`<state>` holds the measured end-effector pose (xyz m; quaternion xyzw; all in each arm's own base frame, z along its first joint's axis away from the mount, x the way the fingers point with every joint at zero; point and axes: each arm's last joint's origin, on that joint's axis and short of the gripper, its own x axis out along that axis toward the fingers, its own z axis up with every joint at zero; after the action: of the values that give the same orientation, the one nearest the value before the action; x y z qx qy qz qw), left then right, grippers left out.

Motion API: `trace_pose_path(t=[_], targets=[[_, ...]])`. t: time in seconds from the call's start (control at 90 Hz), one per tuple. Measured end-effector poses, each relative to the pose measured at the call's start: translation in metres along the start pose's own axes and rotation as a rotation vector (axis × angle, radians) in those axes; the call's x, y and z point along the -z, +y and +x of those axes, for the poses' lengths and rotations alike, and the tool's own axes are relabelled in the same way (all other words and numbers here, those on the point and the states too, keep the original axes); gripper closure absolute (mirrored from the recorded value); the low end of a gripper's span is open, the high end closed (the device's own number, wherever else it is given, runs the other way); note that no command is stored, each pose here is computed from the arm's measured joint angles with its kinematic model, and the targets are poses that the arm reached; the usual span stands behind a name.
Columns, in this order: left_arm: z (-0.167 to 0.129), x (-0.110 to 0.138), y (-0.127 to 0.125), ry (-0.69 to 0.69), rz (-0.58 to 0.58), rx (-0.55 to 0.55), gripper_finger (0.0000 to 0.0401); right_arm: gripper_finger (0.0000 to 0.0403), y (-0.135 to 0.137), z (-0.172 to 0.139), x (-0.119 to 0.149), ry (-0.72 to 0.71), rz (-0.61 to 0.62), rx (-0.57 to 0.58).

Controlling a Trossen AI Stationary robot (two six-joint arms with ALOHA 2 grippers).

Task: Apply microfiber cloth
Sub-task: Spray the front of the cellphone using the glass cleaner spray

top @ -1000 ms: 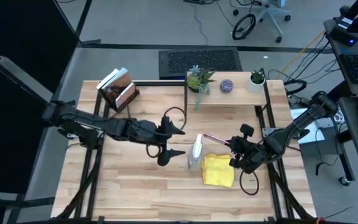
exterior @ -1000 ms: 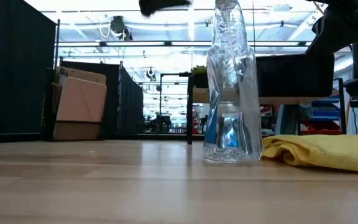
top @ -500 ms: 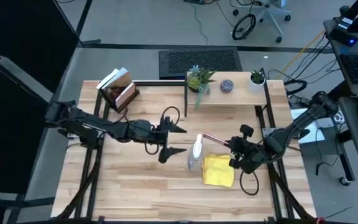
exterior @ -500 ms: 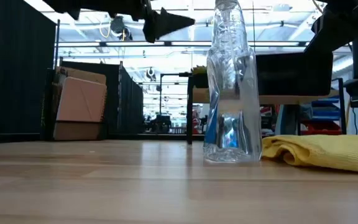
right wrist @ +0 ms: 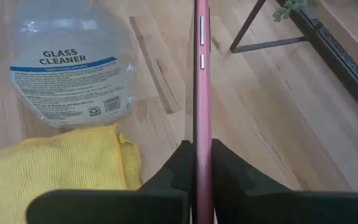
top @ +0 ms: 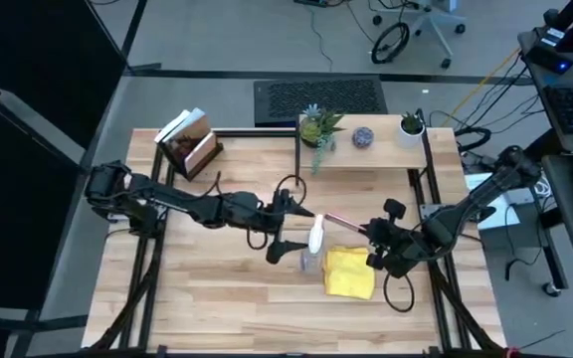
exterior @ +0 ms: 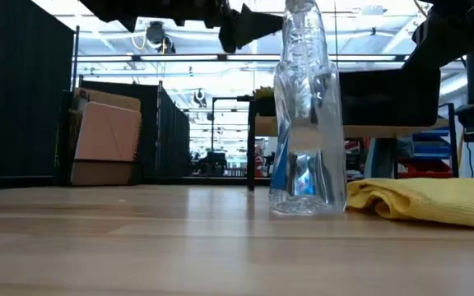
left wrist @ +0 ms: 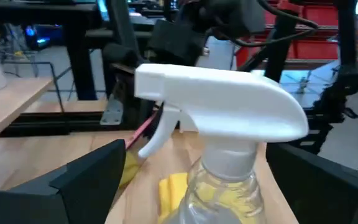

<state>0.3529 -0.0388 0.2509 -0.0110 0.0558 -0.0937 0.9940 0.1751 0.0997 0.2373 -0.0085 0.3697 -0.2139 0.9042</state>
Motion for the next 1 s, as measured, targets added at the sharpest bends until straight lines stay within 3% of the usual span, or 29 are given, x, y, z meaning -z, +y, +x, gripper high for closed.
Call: trace_pose_path(t=[0.233,0.544,0.722,1.0], targets=[[0.004,-0.003,0.001,-0.005,0.064,-0.005,0.0026,0.0391,0.0,0.0,0.0,0.0,-0.002,0.0],[0.015,0.006,-0.001,0.02,0.054,0.019,0.0026,0.0391,0.001,0.0,-0.001,-0.008,0.007,-0.009],[0.015,0.004,-0.001,0.004,0.057,-0.045,0.0026,0.0391,0.001,0.0,-0.001,-0.01,-0.003,-0.01],[0.016,0.001,-0.007,-0.037,0.055,-0.06,0.0026,0.0391,0.001,0.0,-0.003,-0.035,-0.006,0.002]])
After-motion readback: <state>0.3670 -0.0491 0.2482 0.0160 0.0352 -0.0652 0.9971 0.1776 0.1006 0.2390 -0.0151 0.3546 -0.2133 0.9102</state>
